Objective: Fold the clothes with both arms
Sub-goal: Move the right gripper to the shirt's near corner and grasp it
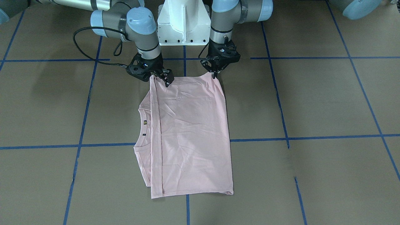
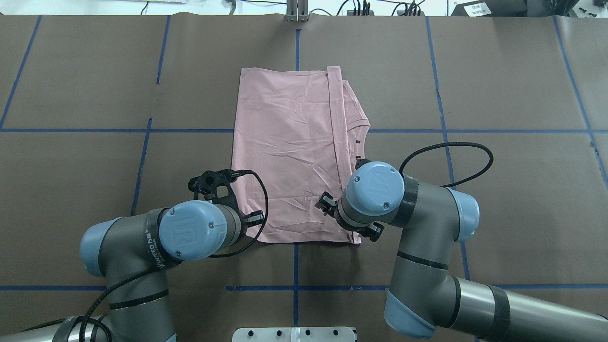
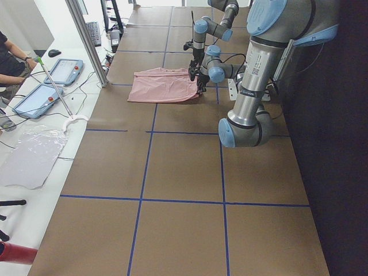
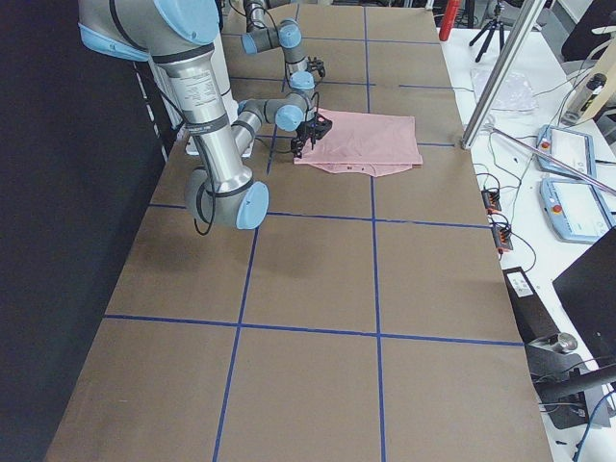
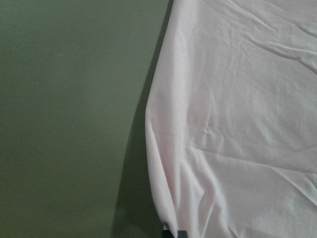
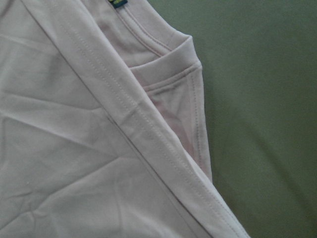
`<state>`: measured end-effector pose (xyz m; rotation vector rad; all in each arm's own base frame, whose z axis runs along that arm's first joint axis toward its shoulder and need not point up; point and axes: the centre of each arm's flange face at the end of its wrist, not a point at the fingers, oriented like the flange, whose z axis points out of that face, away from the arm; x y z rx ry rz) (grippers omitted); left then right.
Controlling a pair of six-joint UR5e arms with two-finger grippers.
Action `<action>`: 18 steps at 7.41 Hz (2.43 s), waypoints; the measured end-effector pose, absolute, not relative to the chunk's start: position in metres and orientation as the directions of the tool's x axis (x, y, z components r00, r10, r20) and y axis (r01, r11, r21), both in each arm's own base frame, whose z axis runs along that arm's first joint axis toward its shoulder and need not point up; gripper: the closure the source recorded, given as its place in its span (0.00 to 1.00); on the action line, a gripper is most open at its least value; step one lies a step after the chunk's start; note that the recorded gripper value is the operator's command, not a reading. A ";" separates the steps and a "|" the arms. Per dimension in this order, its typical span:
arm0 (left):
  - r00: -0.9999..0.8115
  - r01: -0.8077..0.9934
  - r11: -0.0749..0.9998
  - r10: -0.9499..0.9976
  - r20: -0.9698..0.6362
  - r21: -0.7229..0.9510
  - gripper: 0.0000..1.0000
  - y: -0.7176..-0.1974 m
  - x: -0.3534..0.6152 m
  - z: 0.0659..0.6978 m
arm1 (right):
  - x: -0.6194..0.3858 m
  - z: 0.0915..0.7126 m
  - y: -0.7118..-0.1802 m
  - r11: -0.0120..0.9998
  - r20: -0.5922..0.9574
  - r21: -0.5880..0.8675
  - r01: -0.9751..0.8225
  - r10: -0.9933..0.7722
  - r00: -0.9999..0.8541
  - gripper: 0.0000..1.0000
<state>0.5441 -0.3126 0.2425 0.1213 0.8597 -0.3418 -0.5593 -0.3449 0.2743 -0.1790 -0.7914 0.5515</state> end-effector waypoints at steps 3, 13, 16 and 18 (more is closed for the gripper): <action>0.603 0.344 0.939 -0.247 -0.758 -0.032 1.00 -0.313 0.544 0.243 | -0.570 0.288 -0.342 0.845 0.603 -0.347 -0.407 0.533 0.593 0.00; 0.608 0.344 0.939 -0.248 -0.754 -0.031 1.00 -0.314 0.546 0.246 | -0.566 0.284 -0.345 0.847 0.613 -0.339 -0.408 0.528 0.587 1.00; 0.612 0.344 0.938 -0.250 -0.750 -0.033 1.00 -0.314 0.548 0.248 | -0.564 0.281 -0.348 0.847 0.621 -0.341 -0.409 0.529 0.578 1.00; 0.603 0.342 0.939 -0.248 -0.758 -0.035 1.00 -0.312 0.544 0.243 | -0.558 0.271 -0.347 0.848 0.636 -0.345 -0.403 0.527 0.564 1.00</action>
